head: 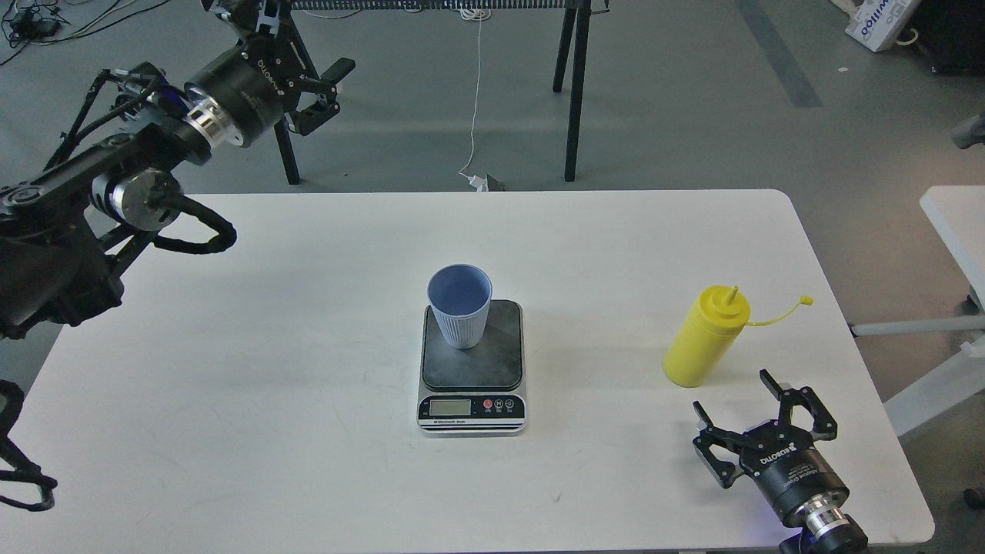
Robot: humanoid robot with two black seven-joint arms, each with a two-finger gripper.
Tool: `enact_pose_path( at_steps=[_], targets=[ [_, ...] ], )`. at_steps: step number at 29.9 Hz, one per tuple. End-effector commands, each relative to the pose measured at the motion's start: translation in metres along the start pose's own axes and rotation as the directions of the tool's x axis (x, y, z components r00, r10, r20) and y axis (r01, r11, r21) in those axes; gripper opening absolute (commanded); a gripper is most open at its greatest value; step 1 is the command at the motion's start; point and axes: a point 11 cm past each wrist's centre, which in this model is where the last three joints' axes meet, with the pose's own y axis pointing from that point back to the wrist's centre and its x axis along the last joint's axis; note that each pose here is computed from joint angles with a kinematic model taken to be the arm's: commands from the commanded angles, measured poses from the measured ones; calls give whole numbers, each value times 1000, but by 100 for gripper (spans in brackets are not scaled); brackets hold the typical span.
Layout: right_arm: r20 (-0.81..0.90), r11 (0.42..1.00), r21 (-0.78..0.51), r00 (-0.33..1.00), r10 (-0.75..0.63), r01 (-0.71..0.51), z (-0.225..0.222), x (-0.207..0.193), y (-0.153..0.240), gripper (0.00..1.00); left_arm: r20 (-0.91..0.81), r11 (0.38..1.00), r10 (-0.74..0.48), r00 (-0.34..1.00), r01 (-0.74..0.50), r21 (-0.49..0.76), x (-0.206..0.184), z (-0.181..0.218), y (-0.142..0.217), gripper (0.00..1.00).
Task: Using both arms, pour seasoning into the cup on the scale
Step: 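Move the right gripper to the yellow bottle and grasp it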
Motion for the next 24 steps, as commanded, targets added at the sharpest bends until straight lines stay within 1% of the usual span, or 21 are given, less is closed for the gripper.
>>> enact_pose_path(
  at_steps=[1,11,16,24],
  targets=[
    [23,1000,3,1000,-14,14,5,-4,-7,94,8,1000,13,1000,-13,-1,6,3,4,100],
    [56,997,31,996,-72,71,9,-22,-29,94,13,1000,27,1000,-27,5,13,3,10,100],
    [78,995,82,995,-70,64,5,-19,-37,94,14,999,31,999,-31,8,14,2,12,100],
    [86,991,120,994,-66,55,1,-17,-49,94,14,999,32,999,-33,8,14,2,12,100]
  ],
)
